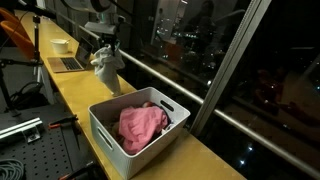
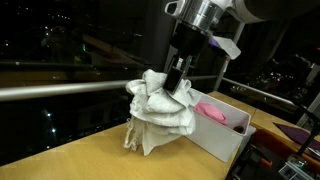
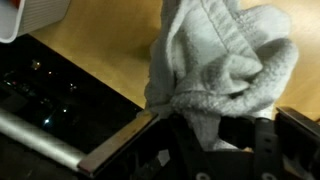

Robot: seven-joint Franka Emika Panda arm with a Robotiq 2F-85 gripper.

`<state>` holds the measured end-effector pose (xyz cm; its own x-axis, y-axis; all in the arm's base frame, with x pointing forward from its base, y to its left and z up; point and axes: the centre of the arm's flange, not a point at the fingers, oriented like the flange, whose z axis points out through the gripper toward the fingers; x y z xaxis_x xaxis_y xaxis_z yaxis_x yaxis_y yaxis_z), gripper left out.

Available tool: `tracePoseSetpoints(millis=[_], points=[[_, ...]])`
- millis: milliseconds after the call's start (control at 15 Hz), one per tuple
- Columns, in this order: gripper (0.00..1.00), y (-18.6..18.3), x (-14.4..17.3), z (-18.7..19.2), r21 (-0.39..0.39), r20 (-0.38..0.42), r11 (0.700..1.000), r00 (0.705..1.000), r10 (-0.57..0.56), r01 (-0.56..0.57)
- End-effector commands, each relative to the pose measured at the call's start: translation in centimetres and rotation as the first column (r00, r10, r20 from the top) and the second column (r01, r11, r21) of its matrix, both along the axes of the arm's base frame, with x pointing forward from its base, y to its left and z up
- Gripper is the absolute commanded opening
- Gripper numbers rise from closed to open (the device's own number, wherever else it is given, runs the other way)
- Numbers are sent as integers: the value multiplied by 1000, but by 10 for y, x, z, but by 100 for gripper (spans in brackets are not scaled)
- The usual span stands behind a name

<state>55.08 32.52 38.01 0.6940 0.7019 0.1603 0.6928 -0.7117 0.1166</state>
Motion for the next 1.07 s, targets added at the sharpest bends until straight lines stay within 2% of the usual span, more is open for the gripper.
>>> tracePoseSetpoints(millis=[0,333,400,467,600,800,933,1000], points=[[5,4,-24,5,18,-63,999,998,-26,27],[5,16,-37,7,6,-72,1000,997,-4,4],[47,17,-39,8,-9,-65,1000,998,7,-8],[48,16,-40,11,-21,-58,1000,998,17,-18],[61,3,-41,13,-38,-52,999,999,13,-15],[82,-36,-37,16,-43,-48,999,998,-31,29],[97,-81,-26,14,-98,25,994,998,-54,56],[100,-105,-20,16,-125,64,991,997,-43,51]])
